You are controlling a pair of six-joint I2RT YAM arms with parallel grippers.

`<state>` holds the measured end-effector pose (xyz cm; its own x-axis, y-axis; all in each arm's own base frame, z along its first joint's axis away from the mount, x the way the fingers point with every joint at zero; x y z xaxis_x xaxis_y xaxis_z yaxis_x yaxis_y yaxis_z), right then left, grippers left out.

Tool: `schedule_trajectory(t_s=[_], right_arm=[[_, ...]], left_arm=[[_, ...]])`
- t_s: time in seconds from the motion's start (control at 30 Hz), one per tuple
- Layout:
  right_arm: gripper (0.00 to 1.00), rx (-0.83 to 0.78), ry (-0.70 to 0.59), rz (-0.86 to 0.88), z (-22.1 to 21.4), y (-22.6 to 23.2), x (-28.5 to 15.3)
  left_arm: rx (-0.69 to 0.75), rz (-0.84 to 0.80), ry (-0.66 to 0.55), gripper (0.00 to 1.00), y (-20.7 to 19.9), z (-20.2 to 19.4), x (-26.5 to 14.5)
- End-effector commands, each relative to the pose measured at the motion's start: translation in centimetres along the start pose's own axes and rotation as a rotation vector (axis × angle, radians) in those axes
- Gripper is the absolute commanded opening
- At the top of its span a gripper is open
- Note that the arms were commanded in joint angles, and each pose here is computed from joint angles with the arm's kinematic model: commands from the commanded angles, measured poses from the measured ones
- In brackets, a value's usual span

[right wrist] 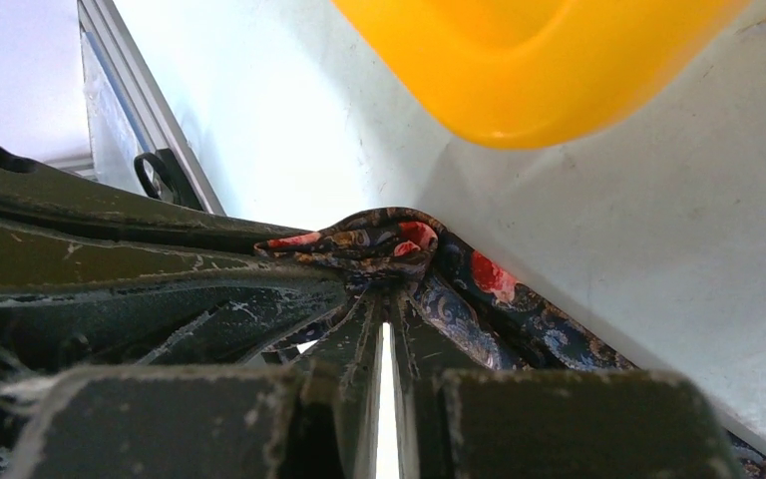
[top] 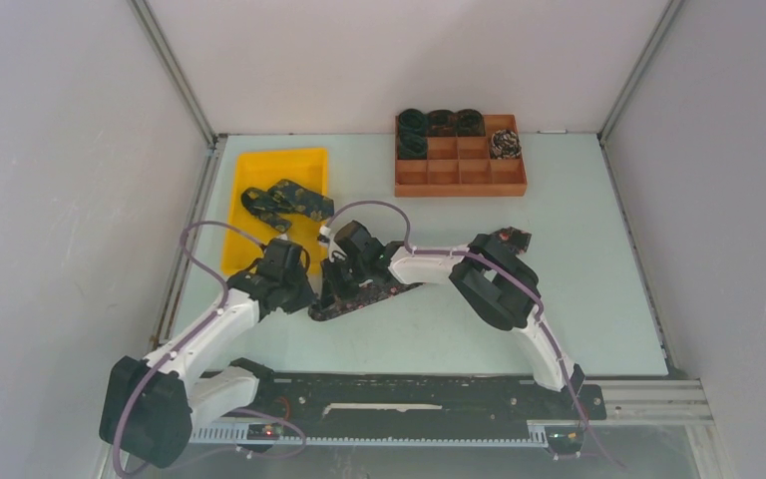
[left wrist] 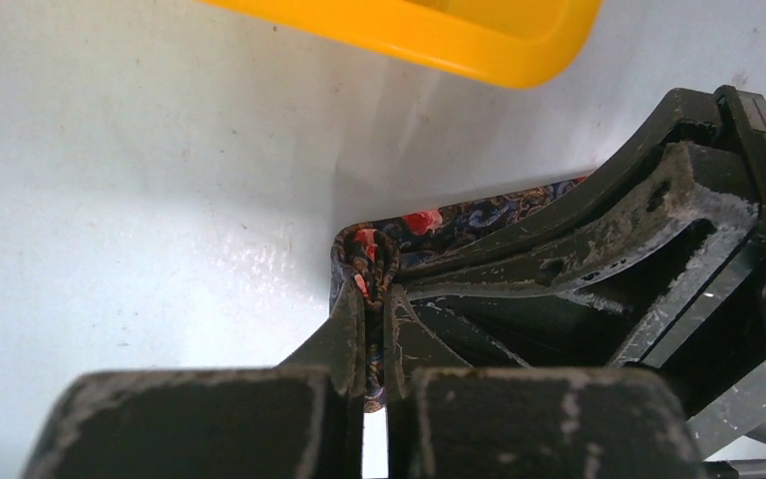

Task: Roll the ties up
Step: Roll the tie at the center of the board.

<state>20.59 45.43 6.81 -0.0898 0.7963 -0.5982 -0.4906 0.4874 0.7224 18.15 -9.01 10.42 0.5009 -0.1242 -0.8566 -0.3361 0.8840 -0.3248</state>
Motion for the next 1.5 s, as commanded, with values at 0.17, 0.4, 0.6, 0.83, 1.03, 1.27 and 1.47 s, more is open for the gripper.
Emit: schedule_trajectory(t_s=[0.17,0.4,0.6,0.83,1.03,1.27,1.47], right_arm=[[0.09,-0.015,-0.045,0.061,0.9,0.9,-0.7],[0.08,-0.002,-0.041,0.05,0.3,0.0,-1.1],[0.07,0.004,-0.044,0.039,-0.1,-0.8,-1.7],[0.06,0.001,-0.052,0.003,-0.9,-1.8,-2.8],[0.06,-0.01,-0.068,-0.027,-1.2,-2.1,-4.6],[0.06,-0.018,-0.093,-0.061,-1.5,-2.6,-7.0],[0.06,-0.013,-0.118,-0.084,-1.7,-3.2,-8.8]], left_arm=[[0.049,0.002,0.009,0.0,-2.7,0.8,0.3],[0.068,0.04,0.04,0.0,-3.7,0.6,1.0],[0.084,0.06,0.058,0.0,-4.6,0.4,1.4],[0.107,0.088,0.088,0.0,-5.3,0.1,2.2],[0.124,0.117,0.114,0.0,-5.6,-0.6,3.0],[0.139,0.13,0.125,0.0,-6.3,-0.9,3.4],[0.155,0.124,0.133,0.15,-7.3,-1.1,3.6]])
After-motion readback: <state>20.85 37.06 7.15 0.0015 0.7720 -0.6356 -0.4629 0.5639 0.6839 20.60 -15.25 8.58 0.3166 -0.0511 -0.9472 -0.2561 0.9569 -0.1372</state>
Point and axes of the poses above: each gripper's point midway between its finger pads, its own x axis out along the fingers, its own y axis along the line the jaws close on, z = x × y, the point moved 6 cm from there along -x, back along the fingers, and after that the axes turned 2 degrees about -x, right-handed, at the moved point
